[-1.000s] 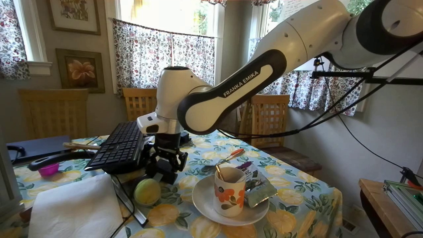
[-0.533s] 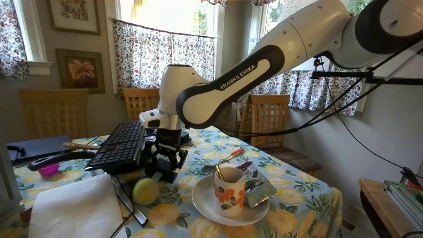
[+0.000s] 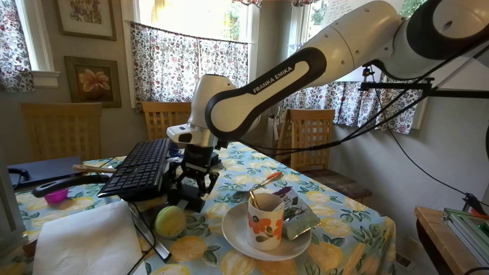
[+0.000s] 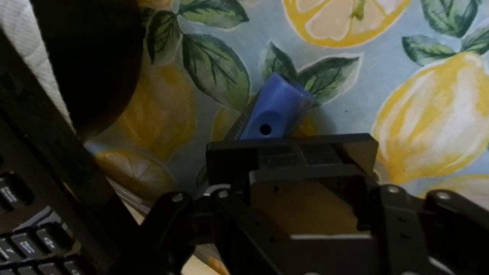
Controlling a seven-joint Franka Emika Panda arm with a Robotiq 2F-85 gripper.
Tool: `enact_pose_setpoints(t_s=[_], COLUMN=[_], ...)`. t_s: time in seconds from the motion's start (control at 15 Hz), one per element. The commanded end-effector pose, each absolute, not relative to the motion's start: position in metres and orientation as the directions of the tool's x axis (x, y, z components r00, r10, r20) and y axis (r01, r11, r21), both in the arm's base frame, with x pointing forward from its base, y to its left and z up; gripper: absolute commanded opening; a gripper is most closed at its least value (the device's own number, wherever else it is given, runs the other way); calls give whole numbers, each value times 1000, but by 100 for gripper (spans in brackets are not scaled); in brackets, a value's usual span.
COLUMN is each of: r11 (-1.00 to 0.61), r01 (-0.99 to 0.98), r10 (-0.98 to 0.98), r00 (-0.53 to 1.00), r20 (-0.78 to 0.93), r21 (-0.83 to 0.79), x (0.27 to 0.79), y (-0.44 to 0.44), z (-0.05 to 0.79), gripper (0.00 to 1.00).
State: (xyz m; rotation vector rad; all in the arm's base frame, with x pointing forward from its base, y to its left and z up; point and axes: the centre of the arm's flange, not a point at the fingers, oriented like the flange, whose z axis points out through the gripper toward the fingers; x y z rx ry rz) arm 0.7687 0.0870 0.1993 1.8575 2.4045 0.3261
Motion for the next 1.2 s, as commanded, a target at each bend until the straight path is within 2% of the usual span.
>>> enact_pose_setpoints(t_s=[0.0,0.73,0.8,0.93,1.0,1.13], r11=[280,257,275,270,270,277], r01=[927,940,938,939,940,943], r10=[940,960,952,956,956,955], r00=[-318,-274,-296,-288,-287,-292], r20=[127,49,75,59,56,60], r21=[248,224,211,212,211,182], x=[741,701,726,721,719,729], y=[74,37,42,36,35,43], z=[210,241,225,233,234,231], gripper=[34,34,59,59,34,34])
